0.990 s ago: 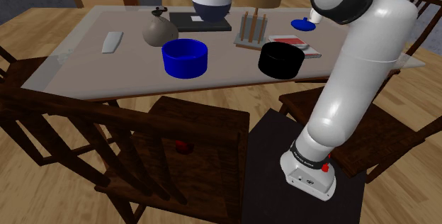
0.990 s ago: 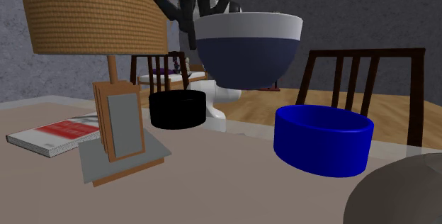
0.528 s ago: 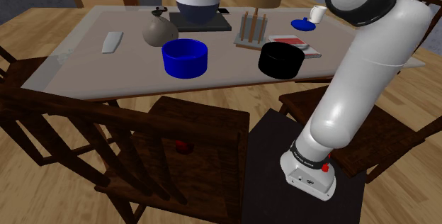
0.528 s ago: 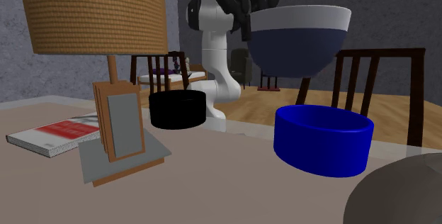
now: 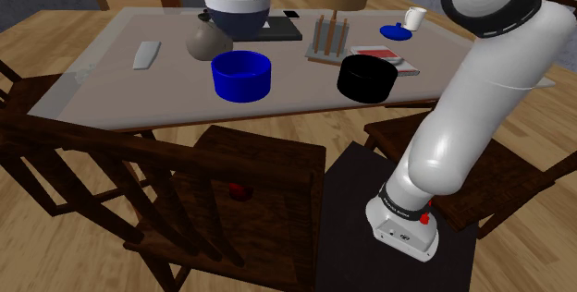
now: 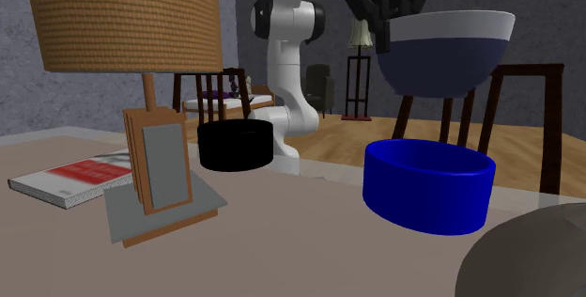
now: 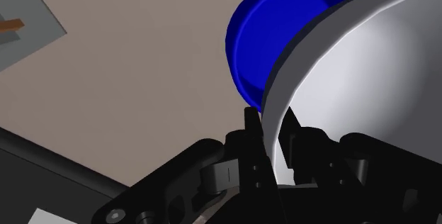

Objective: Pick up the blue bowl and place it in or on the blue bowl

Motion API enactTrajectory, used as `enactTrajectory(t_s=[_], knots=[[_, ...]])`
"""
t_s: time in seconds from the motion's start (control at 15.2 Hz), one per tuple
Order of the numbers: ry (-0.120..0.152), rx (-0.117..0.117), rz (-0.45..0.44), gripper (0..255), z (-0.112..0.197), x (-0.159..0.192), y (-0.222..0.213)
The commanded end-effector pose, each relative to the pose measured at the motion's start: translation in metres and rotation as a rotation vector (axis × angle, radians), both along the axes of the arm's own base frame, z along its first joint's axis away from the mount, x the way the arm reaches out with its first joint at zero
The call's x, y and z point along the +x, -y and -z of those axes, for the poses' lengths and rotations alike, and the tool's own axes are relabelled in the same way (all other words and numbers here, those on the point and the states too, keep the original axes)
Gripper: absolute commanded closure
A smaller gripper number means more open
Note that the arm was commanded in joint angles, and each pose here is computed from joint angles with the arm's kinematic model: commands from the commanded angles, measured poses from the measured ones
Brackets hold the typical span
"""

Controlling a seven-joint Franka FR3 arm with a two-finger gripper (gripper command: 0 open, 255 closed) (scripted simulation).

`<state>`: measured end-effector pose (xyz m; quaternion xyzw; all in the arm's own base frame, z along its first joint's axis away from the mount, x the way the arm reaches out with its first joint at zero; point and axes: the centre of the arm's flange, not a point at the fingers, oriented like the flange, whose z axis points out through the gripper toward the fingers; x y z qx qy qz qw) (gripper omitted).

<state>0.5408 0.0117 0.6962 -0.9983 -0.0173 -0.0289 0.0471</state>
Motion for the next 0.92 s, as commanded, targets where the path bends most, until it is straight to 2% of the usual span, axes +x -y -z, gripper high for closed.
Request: enactTrajectory(t_s=[0.0,0.86], knots=[[0.001,0.000,0.001,255,0.010,0.000,-0.003],[0.001,0.000,0.001,255,0.079,0.000,-0.003]])
